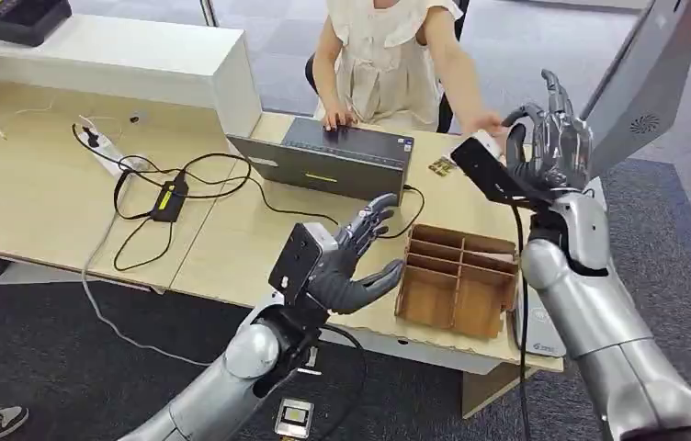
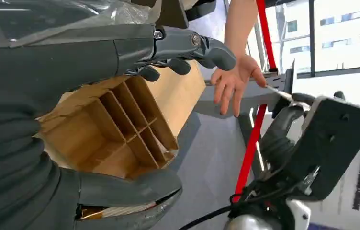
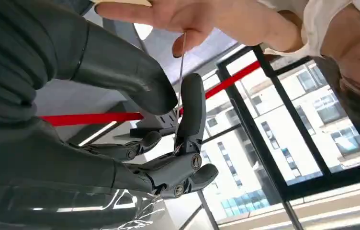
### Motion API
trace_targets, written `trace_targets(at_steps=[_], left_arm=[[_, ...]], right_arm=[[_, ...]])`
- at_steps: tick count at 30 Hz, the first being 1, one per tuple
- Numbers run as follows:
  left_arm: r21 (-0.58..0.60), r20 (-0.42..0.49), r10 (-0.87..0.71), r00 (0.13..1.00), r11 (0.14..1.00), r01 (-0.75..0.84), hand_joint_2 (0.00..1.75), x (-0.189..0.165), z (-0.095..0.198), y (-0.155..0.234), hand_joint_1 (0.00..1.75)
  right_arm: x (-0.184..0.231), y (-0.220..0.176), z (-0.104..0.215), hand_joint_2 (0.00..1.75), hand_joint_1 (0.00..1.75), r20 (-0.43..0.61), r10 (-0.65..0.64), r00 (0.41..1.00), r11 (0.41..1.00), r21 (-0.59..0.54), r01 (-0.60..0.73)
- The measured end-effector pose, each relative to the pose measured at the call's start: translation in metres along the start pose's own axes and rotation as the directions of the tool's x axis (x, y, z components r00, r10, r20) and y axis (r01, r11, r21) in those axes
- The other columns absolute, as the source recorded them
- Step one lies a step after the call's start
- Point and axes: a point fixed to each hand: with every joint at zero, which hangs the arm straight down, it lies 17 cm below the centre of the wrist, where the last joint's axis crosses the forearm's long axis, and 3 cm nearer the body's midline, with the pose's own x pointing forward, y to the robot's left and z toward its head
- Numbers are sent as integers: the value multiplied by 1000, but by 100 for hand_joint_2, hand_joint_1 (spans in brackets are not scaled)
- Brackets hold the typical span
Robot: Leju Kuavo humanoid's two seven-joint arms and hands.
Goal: Pass the card to the sensor for recognition and then transmit it.
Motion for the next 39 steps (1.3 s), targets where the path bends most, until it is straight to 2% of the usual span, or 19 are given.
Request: trace_targets(at_steps=[8, 16, 24, 25, 26, 34, 39], left_arm=[[-9, -8, -2, 1000, 1000, 2, 175, -3, -2, -3, 0], [19, -54, -6, 999, 1000, 7, 175, -12, -2, 5, 0], [22, -43, -12, 999, 1000, 13, 175, -11, -1, 6, 0], [21, -43, -12, 999, 1000, 13, 175, -11, -1, 6, 0], [19, -43, -12, 999, 1000, 13, 175, -11, -1, 6, 0], [7, -37, -26, 999, 1000, 26, 175, -10, -1, 3, 0], [17, -36, -30, 999, 999, 30, 175, -11, -1, 5, 0]], right_arm=[[-2, 4, -25, 175, 175, -90, -16, 996, 997, 69, 22], [-8, 33, -16, 175, 175, -159, -9, 987, 986, 160, 34], [-18, 48, -8, 175, 175, -191, 13, 982, 979, 204, 27], [-18, 49, -8, 175, 117, -193, 15, 981, 978, 208, 26], [-19, 50, -8, 175, 3, -195, 17, 981, 977, 211, 25], [-25, 51, -6, 175, 0, -212, 29, 977, 980, 200, 14], [-22, 33, -15, 175, 0, -207, -49, 977, 991, 112, 74]])
